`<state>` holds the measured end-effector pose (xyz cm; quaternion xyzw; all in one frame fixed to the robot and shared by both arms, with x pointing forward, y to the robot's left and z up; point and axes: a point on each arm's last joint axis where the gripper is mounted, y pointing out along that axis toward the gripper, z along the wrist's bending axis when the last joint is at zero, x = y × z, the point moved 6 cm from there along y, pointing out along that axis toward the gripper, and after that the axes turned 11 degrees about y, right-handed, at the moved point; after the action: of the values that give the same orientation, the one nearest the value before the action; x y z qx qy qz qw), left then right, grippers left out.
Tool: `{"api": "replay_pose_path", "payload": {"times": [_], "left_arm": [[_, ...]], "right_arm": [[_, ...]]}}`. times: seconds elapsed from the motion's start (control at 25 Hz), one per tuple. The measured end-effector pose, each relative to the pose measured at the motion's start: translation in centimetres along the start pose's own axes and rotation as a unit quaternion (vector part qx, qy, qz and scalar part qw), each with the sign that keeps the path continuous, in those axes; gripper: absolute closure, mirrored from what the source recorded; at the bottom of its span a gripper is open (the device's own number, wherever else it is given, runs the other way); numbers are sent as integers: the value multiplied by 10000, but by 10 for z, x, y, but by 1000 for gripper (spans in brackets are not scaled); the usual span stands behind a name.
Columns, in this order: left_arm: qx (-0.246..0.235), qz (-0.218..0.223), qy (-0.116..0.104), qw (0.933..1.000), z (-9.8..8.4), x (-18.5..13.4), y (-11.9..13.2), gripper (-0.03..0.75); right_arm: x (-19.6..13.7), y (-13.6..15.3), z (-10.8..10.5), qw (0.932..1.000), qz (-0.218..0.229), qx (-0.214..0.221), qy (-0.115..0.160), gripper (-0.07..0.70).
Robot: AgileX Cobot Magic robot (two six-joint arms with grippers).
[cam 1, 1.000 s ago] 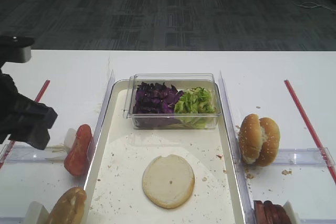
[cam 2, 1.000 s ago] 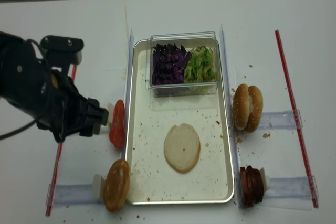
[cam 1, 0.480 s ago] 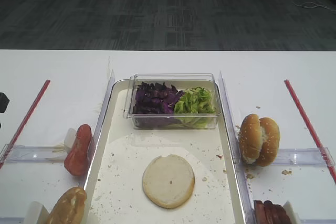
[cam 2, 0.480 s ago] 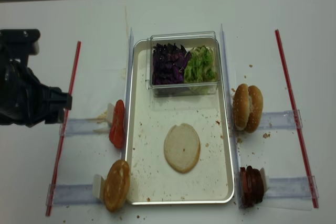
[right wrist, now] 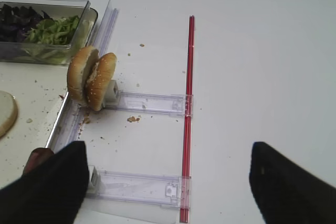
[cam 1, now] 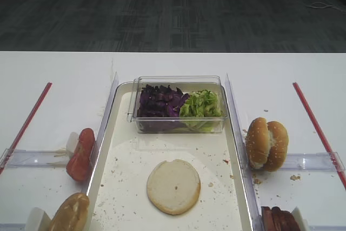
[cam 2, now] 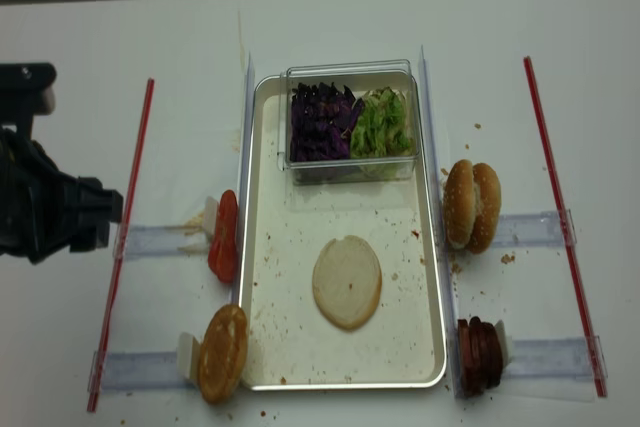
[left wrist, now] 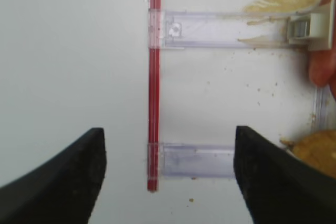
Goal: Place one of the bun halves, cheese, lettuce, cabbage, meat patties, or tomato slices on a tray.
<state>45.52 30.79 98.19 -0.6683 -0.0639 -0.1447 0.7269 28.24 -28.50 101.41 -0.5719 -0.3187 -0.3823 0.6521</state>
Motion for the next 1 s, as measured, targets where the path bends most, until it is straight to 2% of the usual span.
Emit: {"api": "replay_pose_path", "payload": {"times": [0.48,0.68,0.76,0.88,1.0], "left_arm": [[8,-415,-102,9991,-7,-79,-36,210],[30,-582,-128,9982,-9,-103,-40,210],[36,-630,-142,9979,-11,-117,-35,209],[17,-735,-146,9972,-12,-122,-33,210],[-47,-1037,-67,9946,-15,-123,-35,210]], "right_arm": [[0,0,0,10000,0,0,0,-17],[0,0,0,10000,0,0,0,-17],[0,0,0,10000,0,0,0,-17],[0,0,0,10000,0,0,0,-17],[0,0,0,10000,0,0,0,-17]]}}
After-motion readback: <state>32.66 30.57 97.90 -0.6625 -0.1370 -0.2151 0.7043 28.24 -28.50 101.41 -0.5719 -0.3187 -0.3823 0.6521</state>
